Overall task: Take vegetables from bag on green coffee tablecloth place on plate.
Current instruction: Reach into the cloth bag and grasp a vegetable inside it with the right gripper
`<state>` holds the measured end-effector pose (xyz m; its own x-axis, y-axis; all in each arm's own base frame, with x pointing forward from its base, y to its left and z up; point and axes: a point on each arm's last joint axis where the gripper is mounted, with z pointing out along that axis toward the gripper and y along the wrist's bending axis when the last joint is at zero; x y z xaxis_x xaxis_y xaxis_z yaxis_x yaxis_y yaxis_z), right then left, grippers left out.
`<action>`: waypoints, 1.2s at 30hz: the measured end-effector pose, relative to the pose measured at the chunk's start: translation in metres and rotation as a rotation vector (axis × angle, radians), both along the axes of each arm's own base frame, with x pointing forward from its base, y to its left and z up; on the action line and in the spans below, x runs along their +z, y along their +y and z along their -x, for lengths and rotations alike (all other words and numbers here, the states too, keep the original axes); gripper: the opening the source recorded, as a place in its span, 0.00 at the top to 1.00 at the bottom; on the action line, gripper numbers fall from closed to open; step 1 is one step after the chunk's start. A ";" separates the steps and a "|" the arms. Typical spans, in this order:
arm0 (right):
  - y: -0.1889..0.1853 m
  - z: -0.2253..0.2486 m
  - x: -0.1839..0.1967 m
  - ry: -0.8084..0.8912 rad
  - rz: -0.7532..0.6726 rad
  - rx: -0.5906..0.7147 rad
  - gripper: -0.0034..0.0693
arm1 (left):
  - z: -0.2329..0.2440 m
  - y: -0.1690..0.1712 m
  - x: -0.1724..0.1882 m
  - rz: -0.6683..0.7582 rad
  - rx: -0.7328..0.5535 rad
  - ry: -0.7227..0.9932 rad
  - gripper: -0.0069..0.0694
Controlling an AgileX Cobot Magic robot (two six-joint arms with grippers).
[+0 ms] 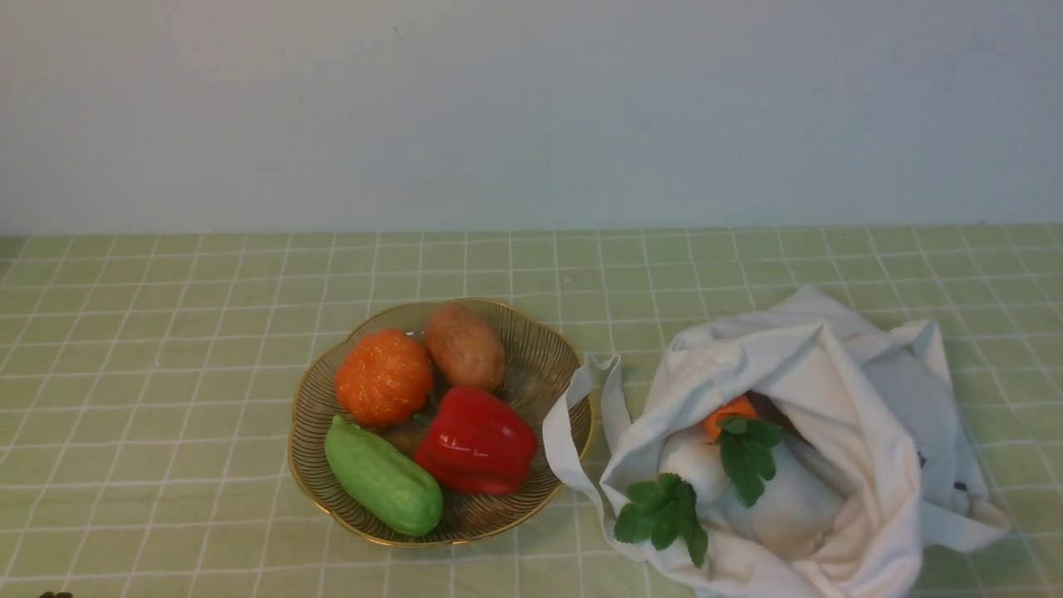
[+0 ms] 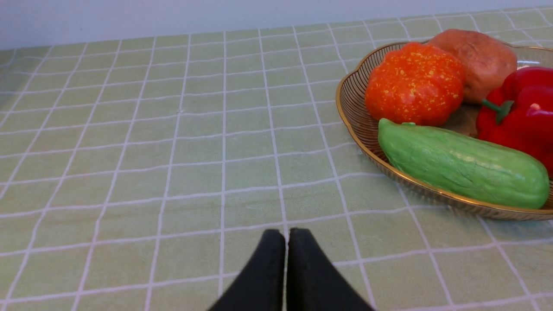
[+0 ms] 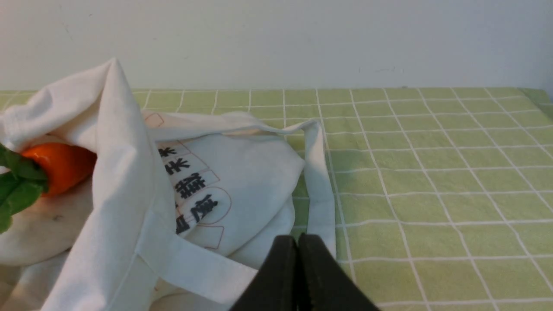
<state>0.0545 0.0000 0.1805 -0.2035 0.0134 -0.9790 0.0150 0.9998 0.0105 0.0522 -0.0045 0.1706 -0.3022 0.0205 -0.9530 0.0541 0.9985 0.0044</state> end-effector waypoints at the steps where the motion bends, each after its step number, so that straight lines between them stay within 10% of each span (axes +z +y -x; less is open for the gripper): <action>1: 0.000 0.000 0.001 -0.008 -0.019 -0.001 0.97 | 0.000 0.000 0.000 0.000 0.000 0.000 0.92; 12: -0.006 -0.001 0.029 -0.351 -0.830 -0.094 0.97 | 0.000 0.000 0.000 0.000 0.000 0.000 0.92; 22: -0.009 0.001 0.042 -0.409 -1.035 -0.107 0.97 | 0.000 0.000 0.000 0.000 0.000 0.000 0.92; 29: 0.017 0.014 0.147 -0.289 -0.722 0.158 0.97 | 0.000 0.000 0.000 0.000 0.000 0.000 0.92; 36: 0.044 -0.054 0.175 0.467 -0.371 0.418 0.97 | 0.000 0.000 0.000 0.000 0.000 0.000 0.92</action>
